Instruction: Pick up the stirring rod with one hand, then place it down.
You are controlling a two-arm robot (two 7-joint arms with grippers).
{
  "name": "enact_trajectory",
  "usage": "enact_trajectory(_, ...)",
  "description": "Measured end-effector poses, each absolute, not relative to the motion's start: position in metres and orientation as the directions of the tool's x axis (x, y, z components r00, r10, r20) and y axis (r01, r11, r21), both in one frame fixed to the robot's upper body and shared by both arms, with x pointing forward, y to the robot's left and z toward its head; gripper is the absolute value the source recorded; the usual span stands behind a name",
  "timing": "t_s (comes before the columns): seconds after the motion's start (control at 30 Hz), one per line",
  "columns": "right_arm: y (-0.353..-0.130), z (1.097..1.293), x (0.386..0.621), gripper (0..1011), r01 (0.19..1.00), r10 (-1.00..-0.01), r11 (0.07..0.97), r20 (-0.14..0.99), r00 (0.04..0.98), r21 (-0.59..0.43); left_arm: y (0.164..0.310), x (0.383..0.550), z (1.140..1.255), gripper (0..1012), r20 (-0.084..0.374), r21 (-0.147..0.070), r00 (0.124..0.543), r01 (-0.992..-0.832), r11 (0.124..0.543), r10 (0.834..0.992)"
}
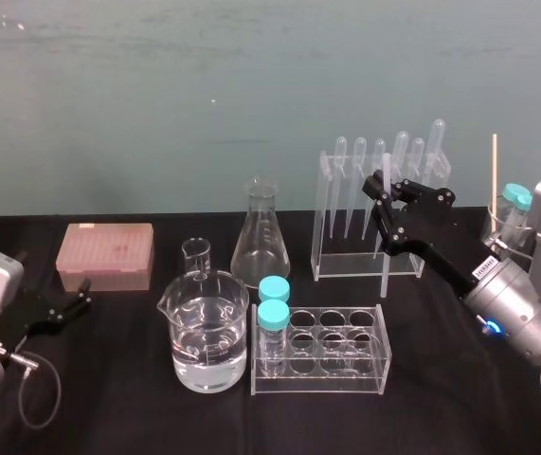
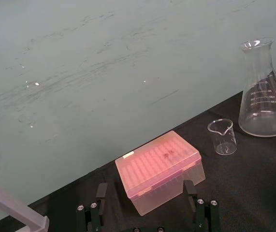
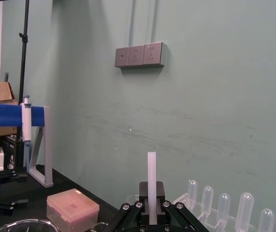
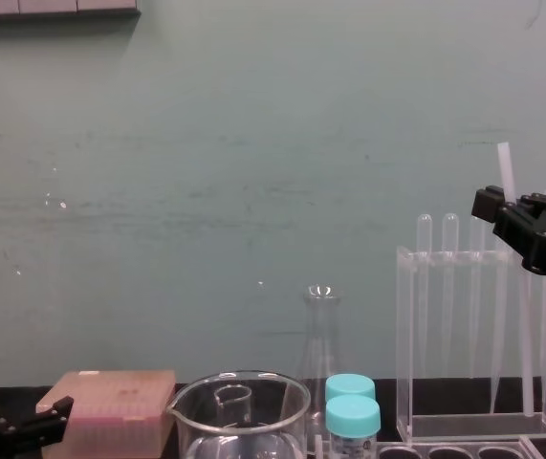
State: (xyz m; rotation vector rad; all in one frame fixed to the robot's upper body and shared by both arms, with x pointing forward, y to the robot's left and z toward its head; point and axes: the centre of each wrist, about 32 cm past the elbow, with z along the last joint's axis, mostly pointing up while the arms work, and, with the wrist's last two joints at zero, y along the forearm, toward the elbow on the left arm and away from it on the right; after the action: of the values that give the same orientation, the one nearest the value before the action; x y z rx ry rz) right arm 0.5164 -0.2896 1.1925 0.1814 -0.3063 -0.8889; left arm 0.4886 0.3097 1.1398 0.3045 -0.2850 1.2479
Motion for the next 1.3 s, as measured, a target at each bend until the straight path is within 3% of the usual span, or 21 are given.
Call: enact_trajectory(1.3, -0.2895, 1.1926, 0.5165, 69, 0.733, -0.785, 0.619, 0.187, 0.591, 0.282, 0.3097, 0.4886, 1.1398, 1000, 0.374, 0.070, 0.292, -0.955, 0.287, 0.880)
